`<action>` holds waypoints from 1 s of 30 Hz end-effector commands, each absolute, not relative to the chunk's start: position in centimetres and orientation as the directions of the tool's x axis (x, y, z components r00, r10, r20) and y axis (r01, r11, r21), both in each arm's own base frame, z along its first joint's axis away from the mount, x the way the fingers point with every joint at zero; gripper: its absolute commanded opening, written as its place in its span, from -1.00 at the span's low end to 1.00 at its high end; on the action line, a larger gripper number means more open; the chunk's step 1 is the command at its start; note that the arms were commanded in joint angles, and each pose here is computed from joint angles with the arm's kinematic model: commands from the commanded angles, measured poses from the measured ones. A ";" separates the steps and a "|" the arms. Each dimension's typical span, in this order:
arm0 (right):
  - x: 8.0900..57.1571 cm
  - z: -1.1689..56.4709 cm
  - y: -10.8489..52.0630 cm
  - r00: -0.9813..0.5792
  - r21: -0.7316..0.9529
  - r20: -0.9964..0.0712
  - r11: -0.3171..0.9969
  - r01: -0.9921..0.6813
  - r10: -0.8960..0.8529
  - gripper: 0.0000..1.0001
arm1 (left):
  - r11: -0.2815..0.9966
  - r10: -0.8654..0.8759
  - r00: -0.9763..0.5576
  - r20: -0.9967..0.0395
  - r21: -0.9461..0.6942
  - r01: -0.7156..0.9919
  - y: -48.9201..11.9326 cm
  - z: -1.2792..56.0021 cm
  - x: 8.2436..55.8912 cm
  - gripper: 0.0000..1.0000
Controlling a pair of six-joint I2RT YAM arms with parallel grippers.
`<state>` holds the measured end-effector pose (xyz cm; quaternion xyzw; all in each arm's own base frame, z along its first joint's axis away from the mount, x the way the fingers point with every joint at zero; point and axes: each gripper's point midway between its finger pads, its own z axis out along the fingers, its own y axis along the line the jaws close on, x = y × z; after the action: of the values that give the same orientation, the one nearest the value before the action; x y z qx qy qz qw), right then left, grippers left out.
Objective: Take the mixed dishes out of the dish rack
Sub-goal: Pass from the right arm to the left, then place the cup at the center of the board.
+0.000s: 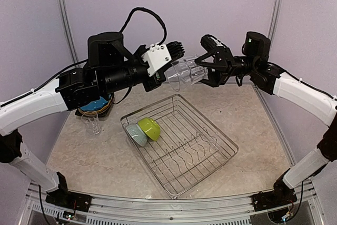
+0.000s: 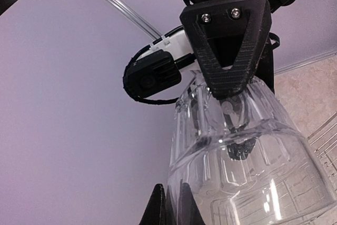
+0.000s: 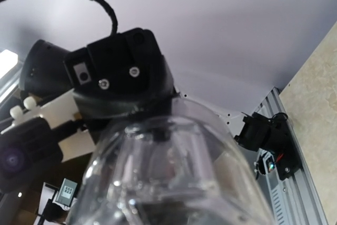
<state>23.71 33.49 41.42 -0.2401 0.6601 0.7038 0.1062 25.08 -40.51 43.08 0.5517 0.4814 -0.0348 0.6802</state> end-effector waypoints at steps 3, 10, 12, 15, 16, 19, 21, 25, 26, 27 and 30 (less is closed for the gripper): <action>26.4 41.1 33.1 -0.852 0.858 -0.513 -0.055 -0.510 -0.100 0.97 | 0.445 0.455 0.468 -0.757 0.649 0.617 -39.6 43.9 25.0 -1.00; 29.5 41.0 31.3 -0.845 0.844 -0.534 0.044 -0.534 -0.012 0.99 | 0.652 0.422 0.233 -0.876 0.472 0.593 -34.5 44.5 28.2 -1.00; 30.2 40.8 30.8 -0.842 0.840 -0.540 0.070 -0.538 0.013 0.99 | 0.720 0.382 0.149 -0.912 0.395 0.570 -32.4 44.7 28.9 -1.00; 30.8 40.6 30.4 -0.830 0.828 -0.557 0.095 -0.553 0.029 0.99 | 0.824 0.312 0.014 -0.950 0.278 0.494 -28.5 44.6 30.6 -1.00; 31.0 40.3 30.4 -0.828 0.826 -0.560 0.103 -0.555 0.030 0.99 | 0.862 0.275 -0.030 -0.961 0.233 0.449 -26.9 44.8 31.1 -1.00; 31.8 39.5 30.2 -0.814 0.808 -0.579 0.152 -0.569 0.029 0.99 | 0.942 0.148 -0.181 -0.972 0.083 0.325 -22.1 44.3 32.5 -1.00; 32.4 39.4 30.2 -0.793 0.780 -0.609 0.198 -0.593 0.023 0.99 | 0.975 0.055 -0.281 -0.958 -0.009 0.221 -18.5 43.1 33.6 -1.00; 33.5 38.6 29.9 -0.767 0.734 -0.642 0.284 -0.617 -0.009 0.99 | 0.978 -0.170 -0.458 -0.873 -0.204 0.027 -12.0 39.5 34.1 -1.00; 33.7 38.4 29.9 -0.761 0.724 -0.648 0.299 -0.622 -0.015 0.99 | 0.967 -0.234 -0.479 -0.846 -0.252 -0.027 -10.3 38.8 34.0 -1.00; 33.8 38.3 29.8 -0.757 0.716 -0.653 0.311 -0.626 -0.021 0.99 | 0.955 -0.286 -0.497 -0.819 -0.288 -0.075 -9.0 38.0 33.9 -1.00; 33.9 37.8 29.8 -0.754 0.705 -0.656 0.328 -0.628 -0.035 0.99 | 0.900 -0.432 -0.502 -0.749 -0.391 -0.192 -5.2 36.4 33.1 -1.00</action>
<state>33.16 30.40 39.95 -0.2127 0.7389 0.5767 0.2760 35.71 -8.28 39.60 -0.0652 0.8394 -0.0596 0.5363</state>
